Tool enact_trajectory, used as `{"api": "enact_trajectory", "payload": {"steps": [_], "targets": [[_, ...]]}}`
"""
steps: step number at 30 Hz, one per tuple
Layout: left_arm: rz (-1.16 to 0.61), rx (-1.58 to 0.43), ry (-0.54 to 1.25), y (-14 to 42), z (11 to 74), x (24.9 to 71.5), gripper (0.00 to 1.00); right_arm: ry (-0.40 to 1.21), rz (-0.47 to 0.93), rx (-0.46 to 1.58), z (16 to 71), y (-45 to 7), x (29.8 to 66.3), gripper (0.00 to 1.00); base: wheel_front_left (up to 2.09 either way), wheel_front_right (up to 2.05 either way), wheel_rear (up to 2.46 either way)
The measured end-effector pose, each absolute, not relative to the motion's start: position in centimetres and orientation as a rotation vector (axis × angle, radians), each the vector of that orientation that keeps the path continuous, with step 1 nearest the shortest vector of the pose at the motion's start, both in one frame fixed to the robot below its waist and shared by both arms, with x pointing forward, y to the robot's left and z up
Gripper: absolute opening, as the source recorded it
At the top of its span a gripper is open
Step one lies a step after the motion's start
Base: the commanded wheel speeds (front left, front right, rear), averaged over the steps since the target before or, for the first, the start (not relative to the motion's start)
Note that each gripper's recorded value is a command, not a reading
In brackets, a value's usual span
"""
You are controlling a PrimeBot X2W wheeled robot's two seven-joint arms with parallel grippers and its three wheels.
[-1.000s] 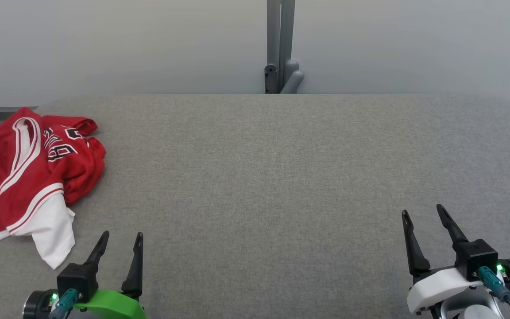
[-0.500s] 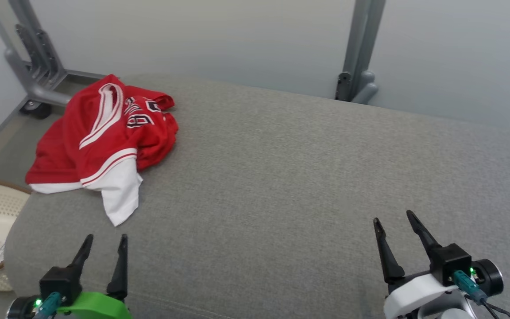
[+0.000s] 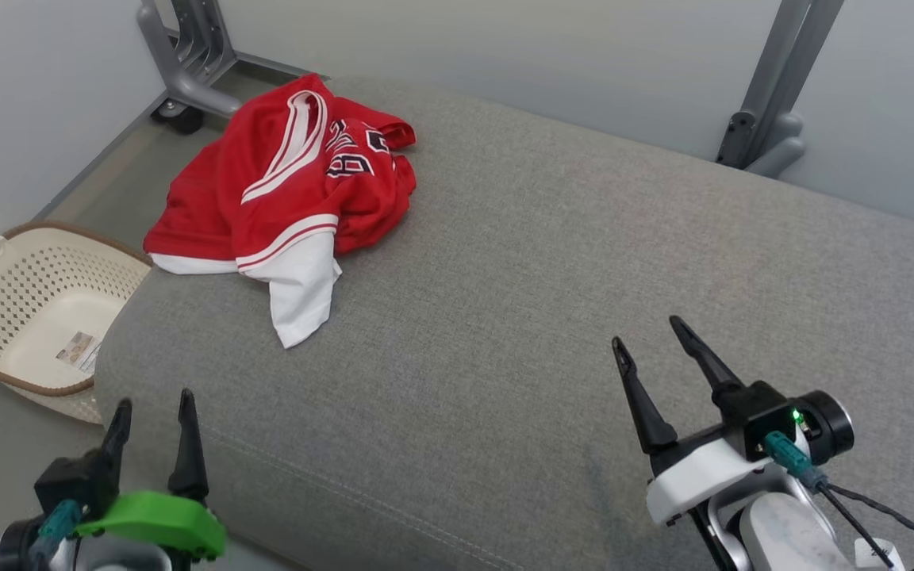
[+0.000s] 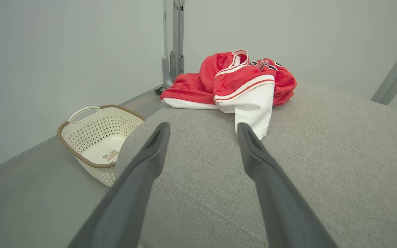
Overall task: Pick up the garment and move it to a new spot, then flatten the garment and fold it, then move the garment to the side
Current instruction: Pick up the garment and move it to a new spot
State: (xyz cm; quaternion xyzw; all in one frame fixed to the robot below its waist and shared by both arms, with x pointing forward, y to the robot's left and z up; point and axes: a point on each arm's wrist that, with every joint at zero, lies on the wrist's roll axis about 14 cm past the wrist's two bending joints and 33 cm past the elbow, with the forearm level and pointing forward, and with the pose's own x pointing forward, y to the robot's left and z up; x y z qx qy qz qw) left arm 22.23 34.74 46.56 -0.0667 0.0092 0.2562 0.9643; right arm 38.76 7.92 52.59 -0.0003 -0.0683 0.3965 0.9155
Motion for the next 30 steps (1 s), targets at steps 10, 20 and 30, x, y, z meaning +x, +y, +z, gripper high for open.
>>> {"api": "enact_trajectory", "payload": {"steps": [10, 20, 30], "targets": [[0.405, -0.209, 0.05, 35.4, 48.8, 34.7, 1.0, -0.193, 0.805, -0.054, 51.4, 7.2, 44.8, 1.0, 0.0, 0.0, 0.0], [0.386, -0.269, 0.35, 35.9, 42.3, 40.0, 1.0, -0.082, 0.779, -0.019, 45.3, 6.1, 47.7, 1.0, 0.0, 0.0, 0.0], [0.348, -0.294, 0.517, 33.5, 36.6, 41.1, 1.0, -0.07, 0.688, -0.017, 44.5, 3.0, 49.1, 1.0, 0.0, 0.0, 0.0]]}}
